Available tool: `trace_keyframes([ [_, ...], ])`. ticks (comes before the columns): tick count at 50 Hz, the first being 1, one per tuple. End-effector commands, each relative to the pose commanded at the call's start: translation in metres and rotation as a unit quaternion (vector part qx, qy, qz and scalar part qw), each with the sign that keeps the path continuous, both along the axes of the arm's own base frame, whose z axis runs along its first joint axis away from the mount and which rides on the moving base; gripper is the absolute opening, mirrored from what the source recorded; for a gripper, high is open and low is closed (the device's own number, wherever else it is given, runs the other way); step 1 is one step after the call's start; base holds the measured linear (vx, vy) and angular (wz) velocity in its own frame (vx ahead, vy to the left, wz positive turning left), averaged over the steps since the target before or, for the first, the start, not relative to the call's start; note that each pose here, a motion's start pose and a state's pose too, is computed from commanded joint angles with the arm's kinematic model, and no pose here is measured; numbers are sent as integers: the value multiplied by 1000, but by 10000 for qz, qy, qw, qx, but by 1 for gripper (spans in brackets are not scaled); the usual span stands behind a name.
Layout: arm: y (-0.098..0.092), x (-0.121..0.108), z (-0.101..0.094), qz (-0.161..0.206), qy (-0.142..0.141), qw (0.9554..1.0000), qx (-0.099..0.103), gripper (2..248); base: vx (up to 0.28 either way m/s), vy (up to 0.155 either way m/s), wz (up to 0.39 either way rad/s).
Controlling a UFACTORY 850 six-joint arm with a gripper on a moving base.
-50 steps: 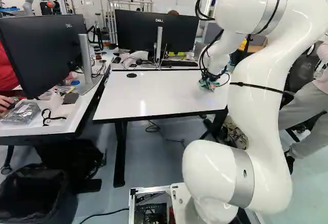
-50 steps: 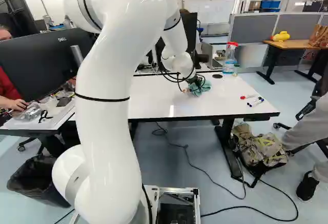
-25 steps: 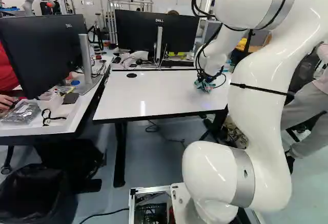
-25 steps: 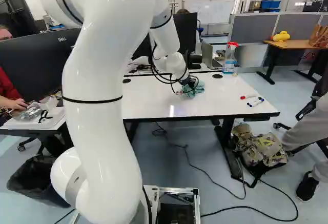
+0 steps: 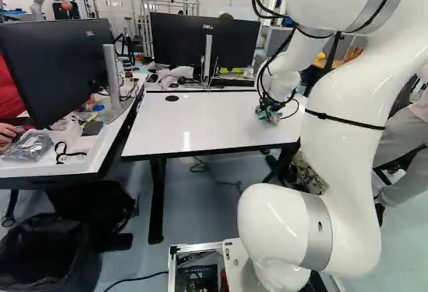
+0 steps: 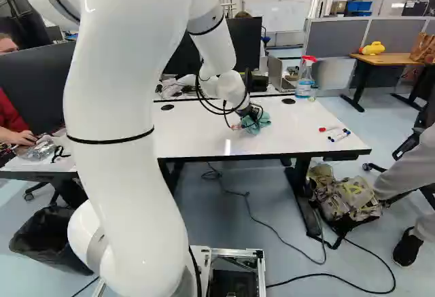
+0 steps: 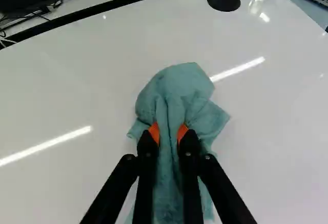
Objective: Clean the table with the green towel
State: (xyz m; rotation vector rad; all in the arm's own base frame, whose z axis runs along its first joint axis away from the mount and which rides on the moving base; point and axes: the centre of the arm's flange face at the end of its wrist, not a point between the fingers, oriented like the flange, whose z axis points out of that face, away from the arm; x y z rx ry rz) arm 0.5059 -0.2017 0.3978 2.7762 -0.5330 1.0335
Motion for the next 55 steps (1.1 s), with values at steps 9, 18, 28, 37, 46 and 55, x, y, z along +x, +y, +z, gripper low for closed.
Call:
trace_keyframes([
  [9, -15, 2, 0, -120, -19, 9999, -8, 55, 0, 0, 0],
  [18, -31, 8, -1, -231, -48, 9997, -20, 55, 0, 0, 0],
  [28, -49, 14, -2, -346, -84, 9994, -37, 55, 0, 0, 0],
  [37, -65, 21, -3, -445, -120, 9989, -54, 55, 0, 0, 0],
  [46, -81, 29, -4, -536, -163, 9984, -75, 55, 0, 0, 0],
  [55, -97, 38, -6, -612, -212, 9978, -100, 55, 0, 0, 0],
])
